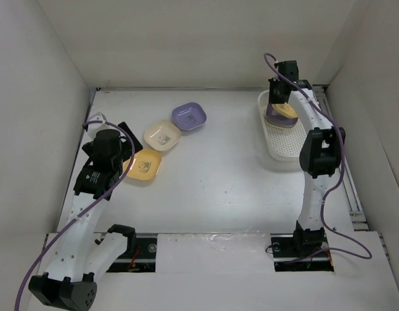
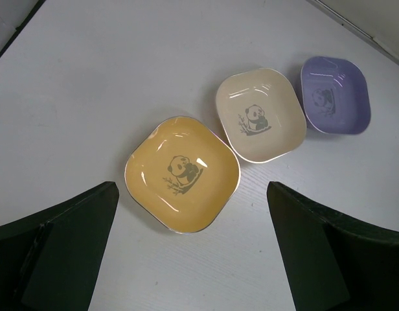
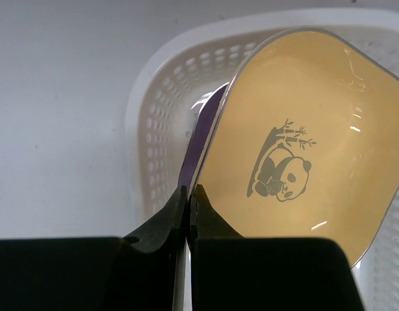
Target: Place the plates into the plastic bin on the countertop
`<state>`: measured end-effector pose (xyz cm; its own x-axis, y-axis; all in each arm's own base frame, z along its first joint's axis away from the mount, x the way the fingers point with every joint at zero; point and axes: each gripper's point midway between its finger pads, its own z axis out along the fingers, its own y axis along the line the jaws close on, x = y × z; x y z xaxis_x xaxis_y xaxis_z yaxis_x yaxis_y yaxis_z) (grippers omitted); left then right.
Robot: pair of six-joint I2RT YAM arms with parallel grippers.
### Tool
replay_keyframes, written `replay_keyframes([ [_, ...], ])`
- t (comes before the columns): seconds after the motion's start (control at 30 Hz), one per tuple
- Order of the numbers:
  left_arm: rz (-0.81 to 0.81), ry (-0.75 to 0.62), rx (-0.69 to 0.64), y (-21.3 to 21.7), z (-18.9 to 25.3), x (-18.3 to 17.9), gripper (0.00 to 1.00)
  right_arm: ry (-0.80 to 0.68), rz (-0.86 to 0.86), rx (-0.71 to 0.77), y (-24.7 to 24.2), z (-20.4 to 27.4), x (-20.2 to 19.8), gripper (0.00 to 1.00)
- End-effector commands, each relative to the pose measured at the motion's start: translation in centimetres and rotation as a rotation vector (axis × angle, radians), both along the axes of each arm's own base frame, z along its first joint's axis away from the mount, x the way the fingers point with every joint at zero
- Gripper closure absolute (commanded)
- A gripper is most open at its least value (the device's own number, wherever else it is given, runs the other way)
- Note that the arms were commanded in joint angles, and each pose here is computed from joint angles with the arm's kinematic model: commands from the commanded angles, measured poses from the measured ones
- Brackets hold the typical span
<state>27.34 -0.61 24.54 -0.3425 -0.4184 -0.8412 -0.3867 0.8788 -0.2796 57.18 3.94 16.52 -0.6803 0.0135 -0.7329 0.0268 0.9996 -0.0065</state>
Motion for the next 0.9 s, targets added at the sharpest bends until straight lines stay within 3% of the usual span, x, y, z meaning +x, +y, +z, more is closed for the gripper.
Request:
replay_keyframes([
  [0.0,-0.007,-0.030,0.006,0.0,0.6,0.1,0.00,-0.076,0.019,0.024,0.9,2.1,0.8,1.00],
  [0.17,-0.007,-0.012,0.010,0.0,0.1,0.4,0.00,-0.060,0.051,0.029,1.8,1.1,0.9,0.96],
  [0.27,0.001,-0.003,0.017,0.1,-0.1,0.5,0.00,-0.063,0.019,0.013,1.2,1.2,0.9,0.63],
  [0.37,0.001,-0.003,0.017,0.1,-0.1,0.5,0.00,-0.056,0.001,-0.011,1.1,1.2,0.5,0.44],
  [0.43,0.009,-0.003,0.021,0.3,-0.1,0.5,0.00,-0.056,-0.011,-0.017,1.3,1.6,0.2,0.25],
  [0.57,0.009,-0.003,0.021,0.3,-0.1,0.5,0.00,-0.116,0.032,0.007,3.8,4.9,-1.1,0.05],
  [0.6,0.009,-0.003,0.021,0.3,-0.1,0.5,0.00,-0.118,0.087,0.018,6.5,4.5,-2.1,0.00],
  [0.67,0.009,-0.003,0.021,0.3,-0.1,0.5,0.00,-0.240,0.166,0.028,10.0,8.5,-3.1,0.00],
  [0.73,0.013,-0.006,0.013,0.2,-0.1,0.5,0.00,-0.267,0.283,0.052,15.3,9.6,-4.6,0.00],
  [0.8,0.033,0.001,0.027,0.7,-0.2,0.3,0.00,-0.200,0.365,0.077,18.5,7.2,-4.6,0.00],
  [0.83,0.038,-0.002,0.018,0.6,-0.2,0.4,0.00,-0.220,0.404,0.098,20.3,8.2,-4.2,0.03],
  [0.87,0.046,-0.003,0.022,0.8,-0.2,0.4,0.00,-0.160,0.418,0.096,21.1,5.1,-3.4,0.05],
])
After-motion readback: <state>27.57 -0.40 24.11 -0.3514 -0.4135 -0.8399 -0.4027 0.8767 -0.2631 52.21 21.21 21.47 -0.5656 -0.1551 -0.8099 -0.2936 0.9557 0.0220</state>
